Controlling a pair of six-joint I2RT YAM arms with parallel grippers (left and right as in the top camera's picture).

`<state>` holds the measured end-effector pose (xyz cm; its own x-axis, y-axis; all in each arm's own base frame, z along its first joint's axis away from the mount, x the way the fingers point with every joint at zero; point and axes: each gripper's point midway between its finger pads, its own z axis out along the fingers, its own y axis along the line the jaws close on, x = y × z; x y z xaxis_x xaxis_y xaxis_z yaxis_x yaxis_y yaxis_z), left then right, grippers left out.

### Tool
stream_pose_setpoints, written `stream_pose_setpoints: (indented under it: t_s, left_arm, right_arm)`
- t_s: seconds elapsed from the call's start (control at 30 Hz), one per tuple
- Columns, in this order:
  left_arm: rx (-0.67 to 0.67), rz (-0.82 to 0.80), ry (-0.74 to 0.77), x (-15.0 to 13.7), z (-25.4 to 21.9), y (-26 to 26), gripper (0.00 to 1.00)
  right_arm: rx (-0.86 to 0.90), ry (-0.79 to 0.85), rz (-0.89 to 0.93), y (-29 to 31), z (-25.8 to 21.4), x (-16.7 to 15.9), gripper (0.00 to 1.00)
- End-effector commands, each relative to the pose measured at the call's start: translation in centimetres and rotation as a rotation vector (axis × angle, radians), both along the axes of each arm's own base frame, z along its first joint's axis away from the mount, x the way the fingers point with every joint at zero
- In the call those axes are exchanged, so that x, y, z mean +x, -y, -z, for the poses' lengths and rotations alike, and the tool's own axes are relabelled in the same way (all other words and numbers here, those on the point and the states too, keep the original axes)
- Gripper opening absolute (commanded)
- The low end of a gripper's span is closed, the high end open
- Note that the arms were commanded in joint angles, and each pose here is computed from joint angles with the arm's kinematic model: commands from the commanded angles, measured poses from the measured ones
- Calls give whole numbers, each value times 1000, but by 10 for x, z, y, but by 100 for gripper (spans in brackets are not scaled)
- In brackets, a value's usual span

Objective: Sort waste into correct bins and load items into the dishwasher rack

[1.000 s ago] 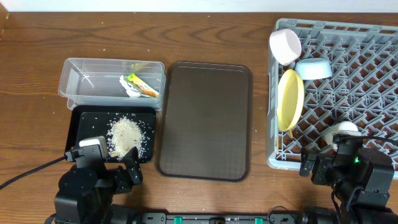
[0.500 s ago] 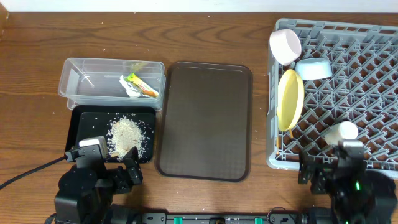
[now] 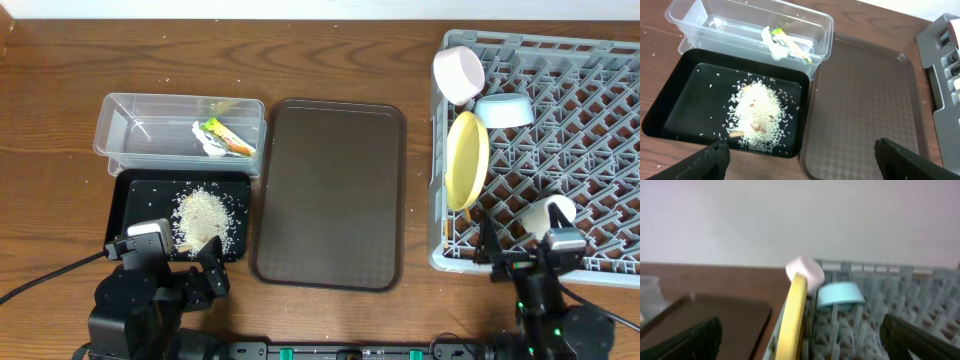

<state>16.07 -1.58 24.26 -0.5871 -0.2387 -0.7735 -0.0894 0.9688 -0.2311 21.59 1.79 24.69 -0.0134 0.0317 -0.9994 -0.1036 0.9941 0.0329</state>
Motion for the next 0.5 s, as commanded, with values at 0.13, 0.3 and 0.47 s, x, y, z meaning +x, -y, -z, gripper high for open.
stream_pose_setpoints:
  t_s: [0.13, 0.3, 0.47]
  left_arm:
    - [5, -11, -7, 0, 3, -2, 95]
    - [5, -11, -7, 0, 3, -2, 95]
    - [5, -11, -7, 0, 3, -2, 95]
  right_arm:
    - [-36, 84, -3, -2, 20, 18, 99]
    - [-55, 64, 10, 0, 47, 26, 99]
    - [-57, -18, 6, 0, 80, 30, 99]
